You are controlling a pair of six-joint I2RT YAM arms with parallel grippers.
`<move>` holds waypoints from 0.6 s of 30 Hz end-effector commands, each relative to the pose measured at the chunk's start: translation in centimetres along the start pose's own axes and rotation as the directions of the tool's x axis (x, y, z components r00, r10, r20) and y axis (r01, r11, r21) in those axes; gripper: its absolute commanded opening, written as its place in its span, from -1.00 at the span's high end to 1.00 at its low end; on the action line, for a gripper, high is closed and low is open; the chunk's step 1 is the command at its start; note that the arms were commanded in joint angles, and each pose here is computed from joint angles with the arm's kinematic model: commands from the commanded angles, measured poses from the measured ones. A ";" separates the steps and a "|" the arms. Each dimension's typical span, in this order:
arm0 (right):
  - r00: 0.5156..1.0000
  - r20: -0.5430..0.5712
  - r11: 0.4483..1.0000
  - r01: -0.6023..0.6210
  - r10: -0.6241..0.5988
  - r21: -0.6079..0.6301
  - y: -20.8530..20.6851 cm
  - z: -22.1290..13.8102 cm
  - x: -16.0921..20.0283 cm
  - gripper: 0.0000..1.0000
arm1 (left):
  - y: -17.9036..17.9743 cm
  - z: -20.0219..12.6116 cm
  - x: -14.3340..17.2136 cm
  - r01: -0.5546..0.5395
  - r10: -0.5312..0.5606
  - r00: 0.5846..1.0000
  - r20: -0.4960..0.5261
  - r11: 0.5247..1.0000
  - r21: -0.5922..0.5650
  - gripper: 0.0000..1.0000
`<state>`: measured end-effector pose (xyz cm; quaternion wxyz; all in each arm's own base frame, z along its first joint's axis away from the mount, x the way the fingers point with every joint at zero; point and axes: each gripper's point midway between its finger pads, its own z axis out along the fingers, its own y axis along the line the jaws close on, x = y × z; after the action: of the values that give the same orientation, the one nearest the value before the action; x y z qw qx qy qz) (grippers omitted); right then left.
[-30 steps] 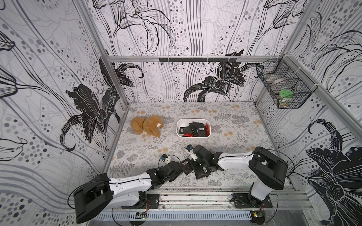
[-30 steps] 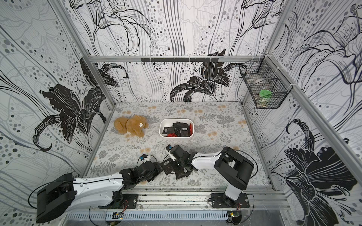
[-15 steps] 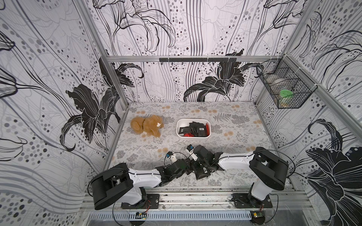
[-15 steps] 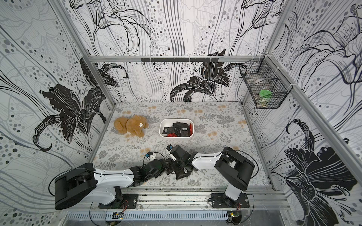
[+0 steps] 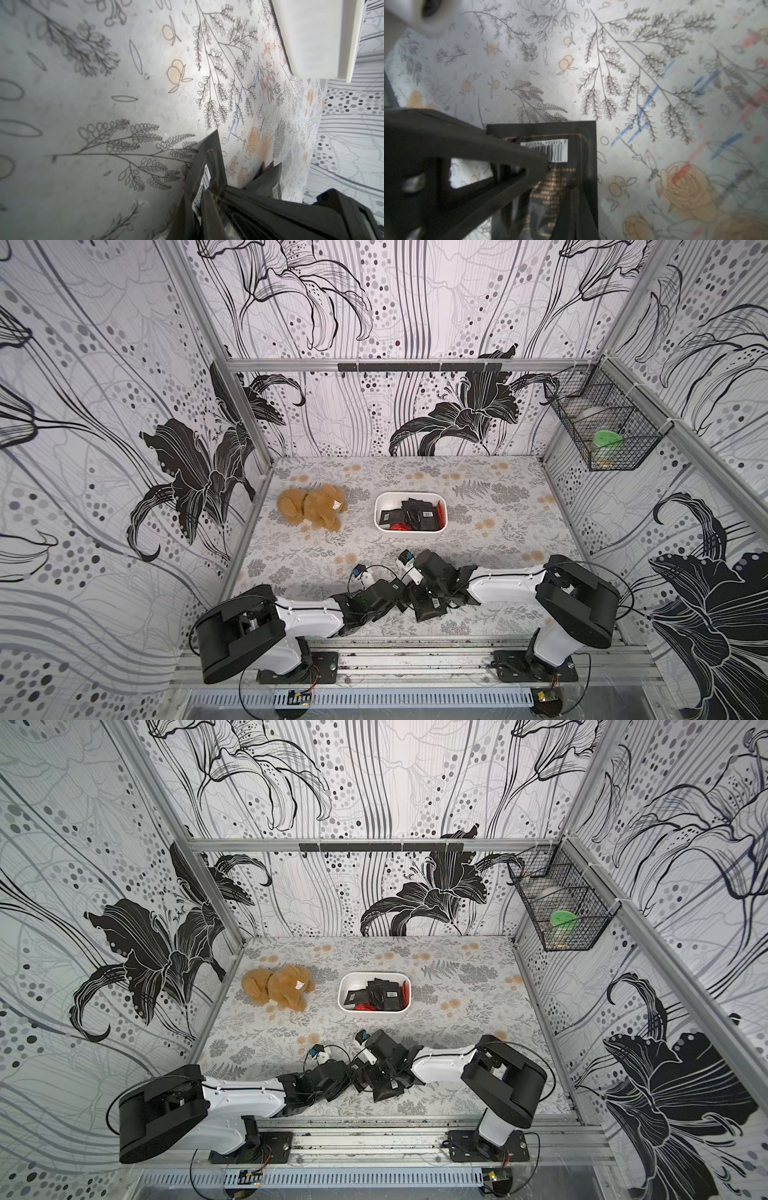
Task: Put the tea bags into the storage box
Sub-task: Pick up the tea bag from the center of the board, then place the tea bag in the storage box.
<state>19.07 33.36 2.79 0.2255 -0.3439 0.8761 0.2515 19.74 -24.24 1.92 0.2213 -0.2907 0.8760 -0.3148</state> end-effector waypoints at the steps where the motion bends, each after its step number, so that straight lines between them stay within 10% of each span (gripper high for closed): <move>1: 0.996 0.078 0.998 0.039 -0.035 -0.053 1.2 -1.8 -0.9 1.00 | 0.1 -0.5 -0.3 -0.045 0.045 0.999 0.010 0.999 -0.015 0.99; 5: 0.974 0.226 0.995 0.003 -0.027 0.105 -1.3 -5.0 -2.5 0.98 | 0.4 -1.6 -1.1 -0.115 0.117 0.993 0.035 0.992 -0.041 1.00; 9: 0.935 0.352 0.905 -0.190 0.048 0.381 -7.3 -8.9 -2.1 0.40 | -0.4 -4.0 -3.7 -0.265 0.280 0.952 0.121 0.956 -0.129 1.00; 13: 0.886 0.442 0.750 -0.385 0.138 0.538 -12.4 -12.6 -0.8 0.36 | -3.8 -8.2 -8.6 -0.424 0.516 0.820 0.247 0.838 -0.343 1.00; 18: 0.838 0.520 0.704 -0.468 0.163 0.534 -13.8 -15.0 -0.2 0.18 | -9.6 -11.7 -13.6 -0.447 0.678 0.646 0.351 0.708 -0.546 1.00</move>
<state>25.77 18.68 10.60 0.4567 -0.0689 0.8829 0.0844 25.73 -20.83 17.91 0.4291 -0.1735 0.8793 -0.1123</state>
